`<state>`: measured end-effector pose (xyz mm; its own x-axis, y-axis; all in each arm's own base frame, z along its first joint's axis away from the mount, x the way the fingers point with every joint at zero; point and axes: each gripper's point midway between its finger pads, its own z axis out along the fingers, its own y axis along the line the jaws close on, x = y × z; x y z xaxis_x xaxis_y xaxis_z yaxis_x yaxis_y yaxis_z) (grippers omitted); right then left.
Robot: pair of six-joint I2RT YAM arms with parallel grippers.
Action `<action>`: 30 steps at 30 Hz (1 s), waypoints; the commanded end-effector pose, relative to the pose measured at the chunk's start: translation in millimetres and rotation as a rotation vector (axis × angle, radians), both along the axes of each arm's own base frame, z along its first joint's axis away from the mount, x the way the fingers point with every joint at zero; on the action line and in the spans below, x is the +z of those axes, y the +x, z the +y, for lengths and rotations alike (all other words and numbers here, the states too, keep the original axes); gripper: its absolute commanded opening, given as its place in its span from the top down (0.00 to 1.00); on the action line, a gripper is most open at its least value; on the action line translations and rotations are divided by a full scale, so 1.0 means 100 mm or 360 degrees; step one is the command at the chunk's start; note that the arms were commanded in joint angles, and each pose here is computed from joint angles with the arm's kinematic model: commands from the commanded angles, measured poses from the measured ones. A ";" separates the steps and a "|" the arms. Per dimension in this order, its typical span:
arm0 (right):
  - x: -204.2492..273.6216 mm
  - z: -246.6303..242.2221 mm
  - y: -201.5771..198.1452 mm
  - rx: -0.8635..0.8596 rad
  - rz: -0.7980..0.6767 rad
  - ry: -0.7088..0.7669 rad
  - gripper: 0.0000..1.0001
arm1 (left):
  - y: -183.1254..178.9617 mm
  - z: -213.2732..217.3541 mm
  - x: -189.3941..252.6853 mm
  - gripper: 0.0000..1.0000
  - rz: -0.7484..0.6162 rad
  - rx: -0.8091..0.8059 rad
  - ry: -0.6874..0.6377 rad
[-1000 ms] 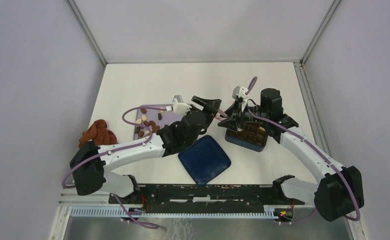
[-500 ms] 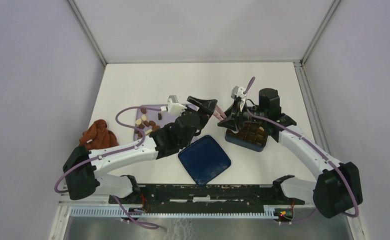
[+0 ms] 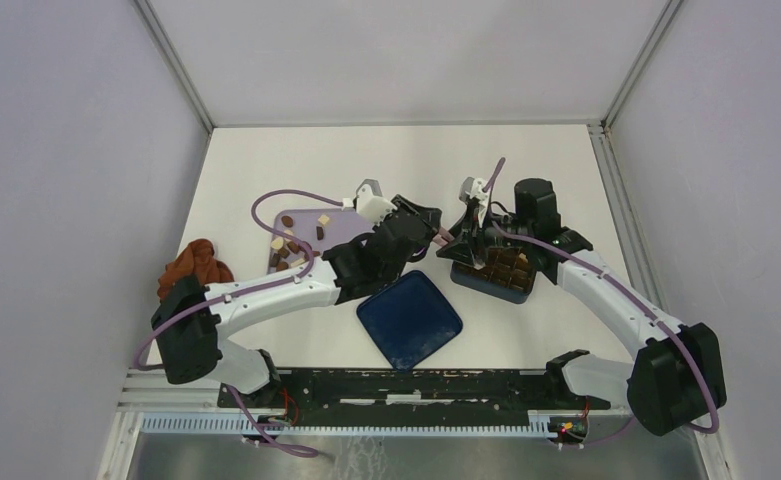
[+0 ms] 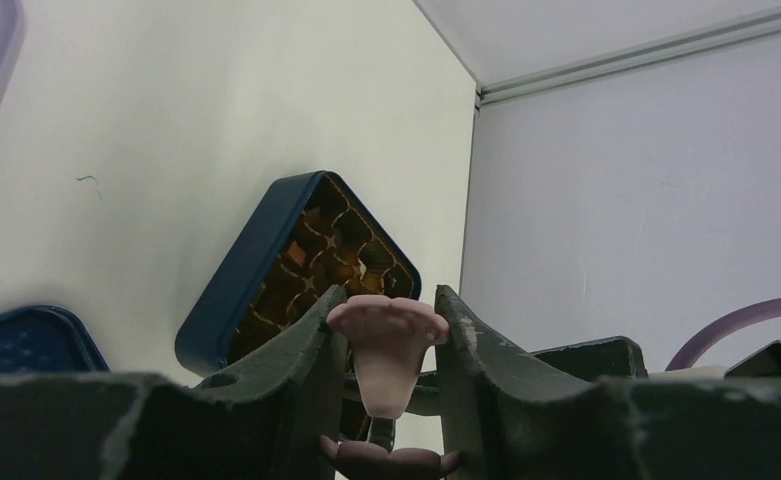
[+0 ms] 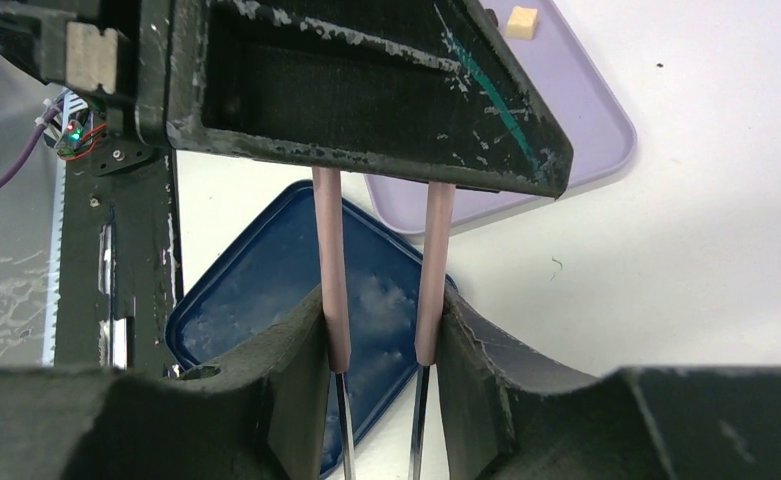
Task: Pack the chocolate
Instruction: Adjust the clamp.
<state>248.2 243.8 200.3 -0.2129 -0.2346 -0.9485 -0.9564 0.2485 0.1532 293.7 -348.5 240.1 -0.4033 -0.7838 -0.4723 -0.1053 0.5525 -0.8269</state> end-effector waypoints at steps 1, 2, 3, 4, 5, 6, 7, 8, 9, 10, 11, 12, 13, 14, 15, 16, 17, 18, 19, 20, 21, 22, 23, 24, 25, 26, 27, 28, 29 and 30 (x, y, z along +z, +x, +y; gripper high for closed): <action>0.24 0.04 0.06 0.0024 -0.0153 0.0031 0.56 | 0.09 0.03 0.08 0.78 -0.0018 0.0019 0.0005; 0.25 0.04 0.06 0.0028 -0.0162 0.0034 0.56 | 0.09 0.03 0.09 0.84 -0.0009 0.0009 -0.0039; 0.27 0.04 0.05 0.0032 -0.0177 0.0040 0.55 | 0.10 0.03 0.09 0.90 -0.0001 0.0001 -0.0069; 0.29 0.04 0.04 0.0037 -0.0190 0.0050 0.54 | 0.09 0.04 0.09 0.93 0.0017 -0.0016 -0.0119; 0.30 0.04 0.03 0.0047 -0.0195 0.0058 0.51 | 0.10 0.04 0.10 0.95 0.0018 -0.0027 -0.0178; 0.32 0.04 0.01 0.0064 -0.0202 0.0073 0.47 | 0.10 0.04 0.13 0.97 0.0017 -0.0047 -0.0245; 0.33 0.04 -0.01 0.0076 -0.0200 0.0087 0.41 | 0.10 0.05 0.13 0.98 0.0025 -0.0061 -0.0297; 0.34 0.05 -0.03 0.0090 -0.0205 0.0104 0.38 | 0.09 0.05 0.13 0.98 0.0031 -0.0081 -0.0344; 0.35 0.05 -0.04 0.0099 -0.0206 0.0116 0.35 | 0.08 0.06 0.12 0.98 0.0037 -0.0091 -0.0378; 0.35 0.05 -0.06 0.0106 -0.0201 0.0126 0.33 | 0.07 0.07 0.13 0.98 0.0039 -0.0098 -0.0403; 0.34 0.05 -0.07 0.0109 -0.0188 0.0129 0.32 | 0.07 0.08 0.14 0.98 0.0035 -0.0097 -0.0416; 0.35 0.05 -0.06 0.0106 -0.0195 0.0137 0.32 | 0.07 0.09 0.14 0.98 0.0034 -0.0096 -0.0422; 0.36 0.06 -0.06 0.0109 -0.0202 0.0144 0.32 | 0.06 0.09 0.16 0.98 0.0029 -0.0098 -0.0432; 0.35 0.06 -0.05 0.0104 -0.0196 0.0143 0.32 | 0.06 0.10 0.17 0.98 0.0025 -0.0098 -0.0441; 0.33 0.06 -0.03 0.0096 -0.0183 0.0136 0.32 | 0.05 0.10 0.19 0.98 0.0021 -0.0107 -0.0459; 0.30 0.06 -0.01 0.0085 -0.0170 0.0125 0.32 | 0.05 0.09 0.20 0.98 0.0019 -0.0119 -0.0476; 0.28 0.06 0.01 0.0075 -0.0161 0.0114 0.31 | 0.05 0.08 0.22 0.98 0.0015 -0.0132 -0.0494; 0.25 0.05 0.03 0.0071 -0.0150 0.0104 0.31 | 0.05 0.08 0.24 0.98 0.0011 -0.0146 -0.0516; 0.23 0.06 0.03 0.0077 -0.0142 0.0096 0.28 | 0.04 0.06 0.25 0.98 0.0013 -0.0161 -0.0531; 0.20 0.05 0.02 0.0083 -0.0119 0.0082 0.26 | 0.04 0.06 0.25 0.98 0.0012 -0.0173 -0.0545; 0.20 0.05 0.02 0.0084 -0.0117 0.0078 0.24 | 0.04 0.05 0.26 0.98 0.0011 -0.0185 -0.0559; 0.19 0.05 0.03 0.0082 -0.0125 0.0074 0.23 | 0.04 0.06 0.26 0.98 0.0009 -0.0190 -0.0572; 0.19 0.04 0.03 0.0080 -0.0130 0.0068 0.22 | 0.04 0.06 0.27 0.98 0.0004 -0.0197 -0.0584; 0.20 0.03 0.03 0.0082 -0.0136 0.0067 0.22 | 0.04 0.08 0.27 0.98 0.0004 -0.0196 -0.0589; 0.21 0.03 0.03 0.0090 -0.0138 0.0073 0.22 | 0.04 0.09 0.27 0.98 0.0003 -0.0195 -0.0598; 0.20 0.03 0.02 0.0097 -0.0135 0.0076 0.22 | 0.04 0.11 0.27 0.98 -0.0001 -0.0195 -0.0613; 0.21 0.04 0.00 0.0111 -0.0131 0.0088 0.23 | 0.05 0.12 0.28 0.98 -0.0005 -0.0196 -0.0633; 0.21 0.04 -0.01 0.0119 -0.0126 0.0103 0.25 | 0.05 0.13 0.29 0.98 -0.0006 -0.0200 -0.0649; 0.22 0.05 -0.02 0.0122 -0.0120 0.0115 0.27 | 0.05 0.12 0.29 0.98 -0.0003 -0.0207 -0.0657; 0.21 0.05 -0.04 0.0130 -0.0109 0.0120 0.28 | 0.04 0.12 0.29 0.98 -0.0001 -0.0212 -0.0661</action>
